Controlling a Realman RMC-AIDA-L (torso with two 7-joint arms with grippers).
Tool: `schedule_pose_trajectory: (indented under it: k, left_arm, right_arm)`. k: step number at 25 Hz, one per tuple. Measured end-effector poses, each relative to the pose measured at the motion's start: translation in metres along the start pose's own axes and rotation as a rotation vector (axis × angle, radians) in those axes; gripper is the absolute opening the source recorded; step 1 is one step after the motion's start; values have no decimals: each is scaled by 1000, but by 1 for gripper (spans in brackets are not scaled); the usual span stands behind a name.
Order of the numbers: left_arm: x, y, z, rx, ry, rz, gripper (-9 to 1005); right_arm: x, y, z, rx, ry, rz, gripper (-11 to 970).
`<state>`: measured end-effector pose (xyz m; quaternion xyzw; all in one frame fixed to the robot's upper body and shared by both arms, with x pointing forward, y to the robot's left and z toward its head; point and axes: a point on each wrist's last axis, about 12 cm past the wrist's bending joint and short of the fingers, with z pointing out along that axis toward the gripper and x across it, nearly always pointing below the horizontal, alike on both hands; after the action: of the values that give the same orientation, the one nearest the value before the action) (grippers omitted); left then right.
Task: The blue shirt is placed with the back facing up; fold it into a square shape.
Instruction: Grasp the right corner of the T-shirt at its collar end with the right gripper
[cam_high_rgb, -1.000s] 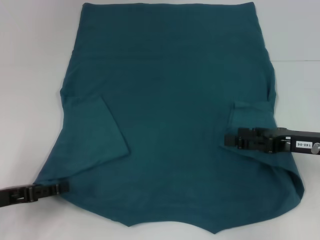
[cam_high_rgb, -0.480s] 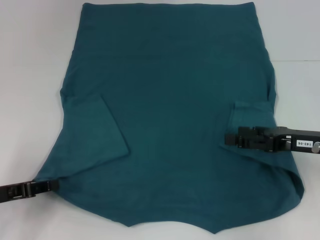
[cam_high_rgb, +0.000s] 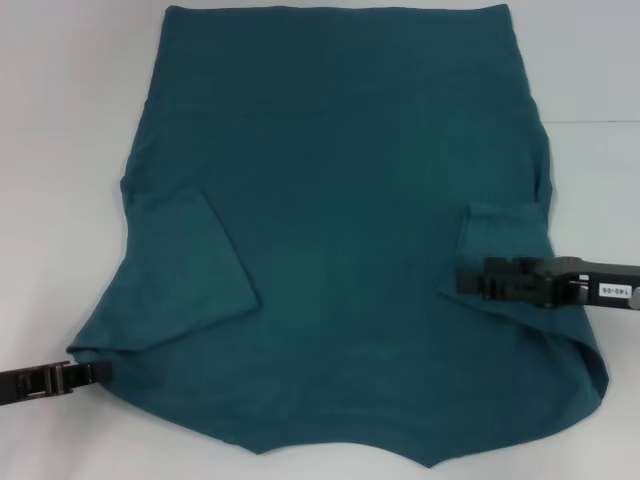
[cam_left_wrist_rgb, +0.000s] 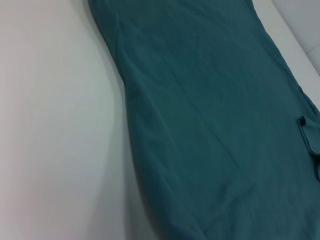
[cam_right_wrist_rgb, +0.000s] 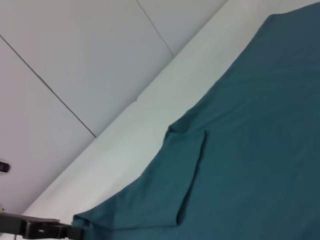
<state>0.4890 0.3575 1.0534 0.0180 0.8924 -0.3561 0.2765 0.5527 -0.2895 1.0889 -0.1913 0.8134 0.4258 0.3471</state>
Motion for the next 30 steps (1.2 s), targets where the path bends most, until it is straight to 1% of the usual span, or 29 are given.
schedule_pose_trajectory:
  k: [5, 9, 13, 18, 21, 25, 30]
  left_arm:
    - [1, 0, -1, 1, -4, -10, 9]
    - [2, -1, 1, 6, -6, -17, 3]
    - [1, -2, 2, 10, -7, -18, 3]
    - [-3, -4, 5, 16, -15, -11, 3]
    - [-6, -6, 8, 26, -11, -1, 3]
    - [-8, -8, 9, 33, -9, 4, 3]
    - [-9, -8, 9, 35, -9, 5, 3]
  right_arm:
    - [6, -6, -12, 29, 17, 10, 902]
    - [16, -10, -25, 44, 26, 33, 901]
    - [29, -13, -46, 63, 40, 86, 900]
    - [38, -22, -74, 128, 28, 156, 900]
    - [44, -28, -85, 176, 38, 196, 900]
    - [50, -33, -92, 232, 69, 233, 900]
    - [53, -37, -89, 265, 91, 256, 899]
